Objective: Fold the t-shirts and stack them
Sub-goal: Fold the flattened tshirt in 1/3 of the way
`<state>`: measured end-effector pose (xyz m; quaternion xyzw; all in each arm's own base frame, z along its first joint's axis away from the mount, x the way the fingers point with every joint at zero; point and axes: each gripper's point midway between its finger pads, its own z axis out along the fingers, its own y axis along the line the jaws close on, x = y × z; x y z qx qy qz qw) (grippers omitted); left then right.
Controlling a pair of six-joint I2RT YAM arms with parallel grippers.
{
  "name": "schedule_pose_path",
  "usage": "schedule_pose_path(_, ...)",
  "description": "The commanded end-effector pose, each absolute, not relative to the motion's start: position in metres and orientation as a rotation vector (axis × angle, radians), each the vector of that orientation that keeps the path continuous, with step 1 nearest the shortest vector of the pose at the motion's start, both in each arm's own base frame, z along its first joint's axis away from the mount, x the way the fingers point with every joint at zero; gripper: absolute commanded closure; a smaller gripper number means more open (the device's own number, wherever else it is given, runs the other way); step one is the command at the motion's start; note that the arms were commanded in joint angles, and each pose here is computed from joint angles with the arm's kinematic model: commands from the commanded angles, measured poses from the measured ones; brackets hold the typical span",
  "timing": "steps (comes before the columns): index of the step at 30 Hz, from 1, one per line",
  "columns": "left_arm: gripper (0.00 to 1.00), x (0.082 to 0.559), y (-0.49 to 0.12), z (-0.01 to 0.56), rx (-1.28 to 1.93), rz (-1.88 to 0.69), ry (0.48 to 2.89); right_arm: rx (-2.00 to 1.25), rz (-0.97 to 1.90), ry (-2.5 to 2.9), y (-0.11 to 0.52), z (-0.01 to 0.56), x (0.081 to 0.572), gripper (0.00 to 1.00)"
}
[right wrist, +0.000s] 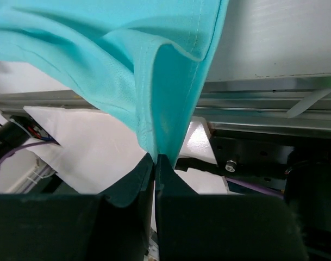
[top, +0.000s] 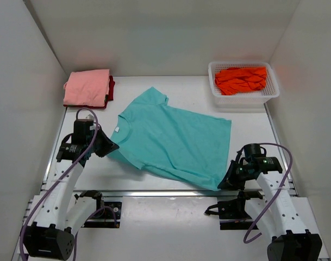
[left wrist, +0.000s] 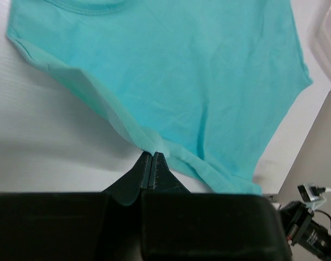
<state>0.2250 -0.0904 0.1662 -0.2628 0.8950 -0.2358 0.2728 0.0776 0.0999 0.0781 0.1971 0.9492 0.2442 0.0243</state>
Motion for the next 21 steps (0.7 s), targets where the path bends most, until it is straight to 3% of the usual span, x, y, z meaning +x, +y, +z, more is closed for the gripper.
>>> schedule_pose_path(1, 1.00, 0.225, -0.072, 0.176, -0.772, -0.557, 2.340, 0.675, 0.781, 2.924, 0.099, 0.091, 0.075, 1.00)
schedule_pose_path(10, 1.00, 0.251, -0.081, 0.181, -0.769, -0.607, 2.304, 0.765, 0.669, 2.872, 0.079, 0.096, 0.106, 1.00)
schedule_pose_path(16, 1.00, 0.293, -0.076, 0.198, -0.755, -0.573, 2.265, 0.787, 0.776, 2.837, 0.085, 0.099, 0.125, 1.00)
schedule_pose_path(21, 1.00, 0.331, -0.073, 0.229, -0.718, -0.588, 2.199, 0.585, 0.855, 2.841, 0.101, 0.110, 0.152, 1.00)
